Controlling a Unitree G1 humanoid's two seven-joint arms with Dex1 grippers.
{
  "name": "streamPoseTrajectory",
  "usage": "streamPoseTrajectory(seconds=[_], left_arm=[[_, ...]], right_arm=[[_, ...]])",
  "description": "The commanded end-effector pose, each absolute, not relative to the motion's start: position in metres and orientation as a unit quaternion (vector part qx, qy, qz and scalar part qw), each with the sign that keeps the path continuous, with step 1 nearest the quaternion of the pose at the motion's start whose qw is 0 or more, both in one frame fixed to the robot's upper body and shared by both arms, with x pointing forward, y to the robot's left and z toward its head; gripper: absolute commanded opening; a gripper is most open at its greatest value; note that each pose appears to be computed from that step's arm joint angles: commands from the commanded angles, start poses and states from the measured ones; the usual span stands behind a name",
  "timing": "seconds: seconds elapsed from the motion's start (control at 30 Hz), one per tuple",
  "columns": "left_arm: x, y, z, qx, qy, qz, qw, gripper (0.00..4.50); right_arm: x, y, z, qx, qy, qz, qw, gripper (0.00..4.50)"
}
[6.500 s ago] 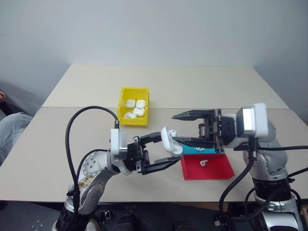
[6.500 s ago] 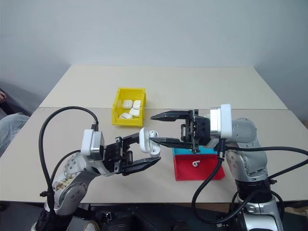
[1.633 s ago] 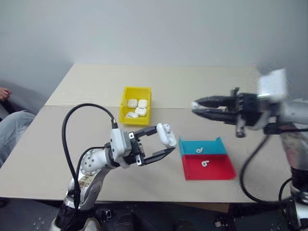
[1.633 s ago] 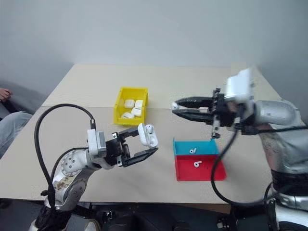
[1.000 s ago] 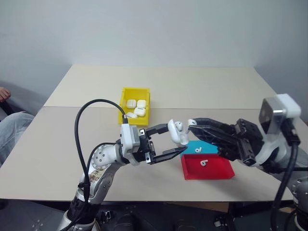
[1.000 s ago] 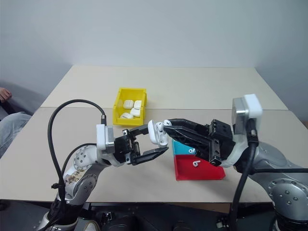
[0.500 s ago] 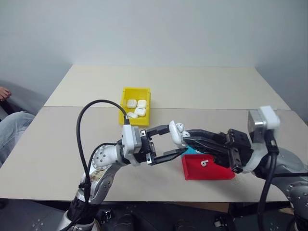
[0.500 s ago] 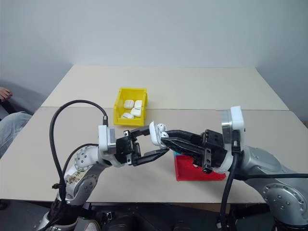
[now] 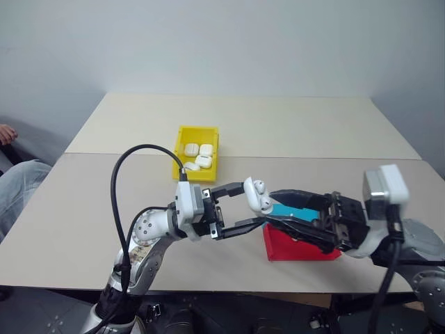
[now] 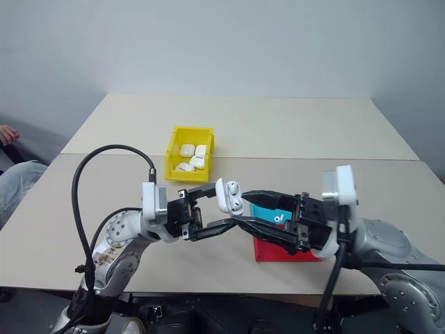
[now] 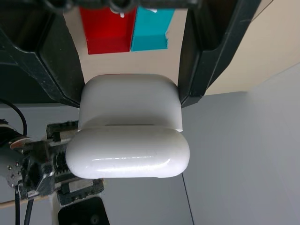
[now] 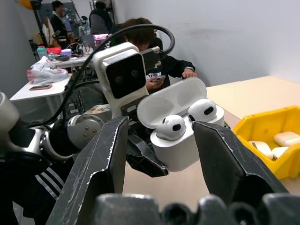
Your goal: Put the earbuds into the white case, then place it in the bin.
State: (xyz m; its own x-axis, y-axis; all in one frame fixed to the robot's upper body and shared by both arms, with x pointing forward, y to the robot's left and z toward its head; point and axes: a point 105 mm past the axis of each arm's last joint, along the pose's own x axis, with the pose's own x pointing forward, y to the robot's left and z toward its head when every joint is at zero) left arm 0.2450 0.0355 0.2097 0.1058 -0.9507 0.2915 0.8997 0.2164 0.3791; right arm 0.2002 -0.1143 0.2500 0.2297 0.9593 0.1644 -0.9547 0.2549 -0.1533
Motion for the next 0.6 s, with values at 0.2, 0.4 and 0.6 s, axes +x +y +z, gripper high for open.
streamPoseTrajectory(seconds=[0.2, 0.4, 0.6], left_arm=[[0.261, 0.029, 0.173, 0.168, -0.183, -0.631, 0.735, 2.73], [0.27, 0.024, 0.171, 0.206, -0.177, -0.619, 0.737, 2.73], [0.267, 0.026, 0.18, 0.203, -0.189, -0.613, 0.74, 2.73]], right_arm=[[0.205, -0.111, 0.272, -0.08, -0.139, 0.651, 0.742, 1.8], [0.22, -0.085, 0.255, -0.177, -0.107, 0.654, 0.728, 0.02], [0.227, -0.071, 0.23, -0.262, -0.092, 0.645, 0.712, 0.02]])
